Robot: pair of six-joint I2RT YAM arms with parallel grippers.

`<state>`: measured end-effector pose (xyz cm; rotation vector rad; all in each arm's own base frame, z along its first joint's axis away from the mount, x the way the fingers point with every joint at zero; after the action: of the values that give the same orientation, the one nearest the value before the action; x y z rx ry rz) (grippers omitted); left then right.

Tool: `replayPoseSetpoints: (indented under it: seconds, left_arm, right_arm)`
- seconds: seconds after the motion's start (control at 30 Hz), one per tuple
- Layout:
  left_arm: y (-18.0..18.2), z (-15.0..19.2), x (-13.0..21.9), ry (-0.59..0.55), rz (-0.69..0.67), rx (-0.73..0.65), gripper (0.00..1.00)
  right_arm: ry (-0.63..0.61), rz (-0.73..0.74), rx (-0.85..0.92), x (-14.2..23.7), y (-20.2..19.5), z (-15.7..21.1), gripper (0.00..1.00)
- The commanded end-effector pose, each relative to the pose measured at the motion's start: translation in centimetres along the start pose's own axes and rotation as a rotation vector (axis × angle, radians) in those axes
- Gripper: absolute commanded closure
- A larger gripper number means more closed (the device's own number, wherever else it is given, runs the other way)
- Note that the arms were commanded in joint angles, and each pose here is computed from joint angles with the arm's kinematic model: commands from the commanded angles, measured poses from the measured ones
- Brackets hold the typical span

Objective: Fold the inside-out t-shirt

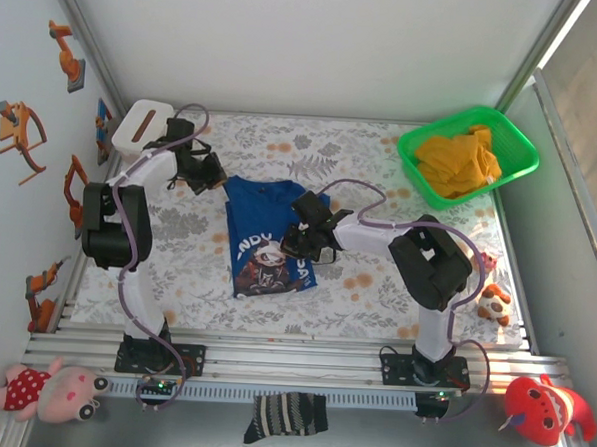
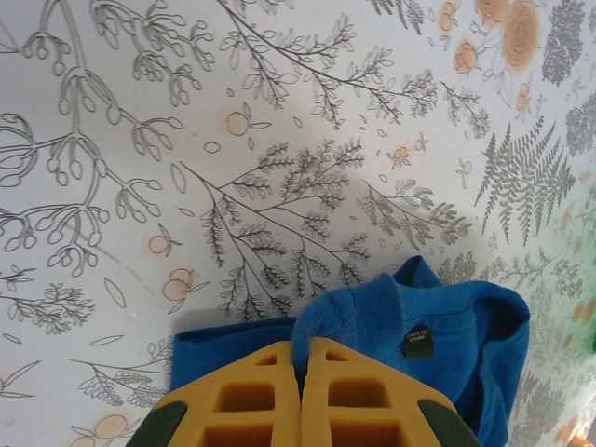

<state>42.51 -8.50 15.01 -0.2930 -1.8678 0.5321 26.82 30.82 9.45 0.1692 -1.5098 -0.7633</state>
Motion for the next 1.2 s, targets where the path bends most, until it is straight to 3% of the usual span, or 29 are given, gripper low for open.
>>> replayPoseSetpoints:
  seconds: [0.0,0.07,0.2,0.23,0.3,0.37,0.43,0.6,0.7,1.03,1.1,1.13,1.17]
  left_arm:
    - [1.8,-0.8,-0.6,-0.012,-0.039,0.033,1.0]
    - [2.7,-0.7,-1.4,0.0,-0.057,0.043,1.0]
    - [4.7,-0.9,-2.8,0.034,-0.09,0.073,0.99]
    - [5.0,-1.1,-2.9,0.036,-0.092,0.077,0.88]
    - [5.4,-1.6,-2.5,0.026,-0.097,0.083,0.53]
    - [5.5,-2.0,-1.3,0.002,-0.104,0.085,0.37]
    - [5.0,-2.0,0.1,-0.024,-0.097,0.081,0.31]
    - [2.6,0.8,2.8,-0.039,-0.034,0.084,0.29]
    - [1.0,3.8,3.3,-0.007,-0.027,0.059,0.29]
    - [-1.8,10.0,0.5,0.127,-0.099,-0.054,0.31]
    - [-2.1,10.7,-0.1,0.14,-0.121,-0.07,0.32]
    - [-2.1,11.0,-0.4,0.145,-0.136,-0.074,0.33]
    - [-2.1,11.3,-0.7,0.149,-0.142,-0.075,0.35]
  right_arm:
    - [0.013,0.054,-0.021,-0.3,-1.2,0.3,1.0]
    - [0.051,-0.001,0.018,-0.4,-0.2,0.4,1.0]
    - [0.141,-0.155,0.171,1.2,3.8,0.9,0.76]
    - [0.139,-0.17,0.201,1.9,4.6,0.9,0.73]
    - [0.114,-0.195,0.258,4.1,6.0,0.8,0.67]
    - [0.073,-0.189,0.281,6.1,6.3,0.3,0.67]
    - [0.023,-0.148,0.28,7.6,5.5,-0.5,0.67]
    - [-0.033,-0.051,0.248,9.2,1.9,-1.5,0.64]
    - [-0.003,-0.002,0.261,8.8,0.3,-1.0,0.6]
    - [0.101,0.077,0.236,5.1,-4.2,1.8,0.57]
    - [0.108,0.092,0.241,4.2,-4.3,2.5,0.62]
    - [0.109,0.101,0.241,3.8,-4.3,2.9,0.69]
    - [0.111,0.102,0.24,3.5,-4.4,3.4,0.82]
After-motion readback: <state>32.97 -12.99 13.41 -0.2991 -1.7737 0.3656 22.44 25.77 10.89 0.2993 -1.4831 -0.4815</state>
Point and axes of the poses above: each hand's point on the last joint's axis, 136 mm out from that joint toward the fingers, its own x axis back along the fingers, its own y axis along the line the jaws close on, z = x × y, the point moved 8 cm from there along x, back along the fingers, and after that the axes turned 14 degrees about -x, right-handed, at the moved point
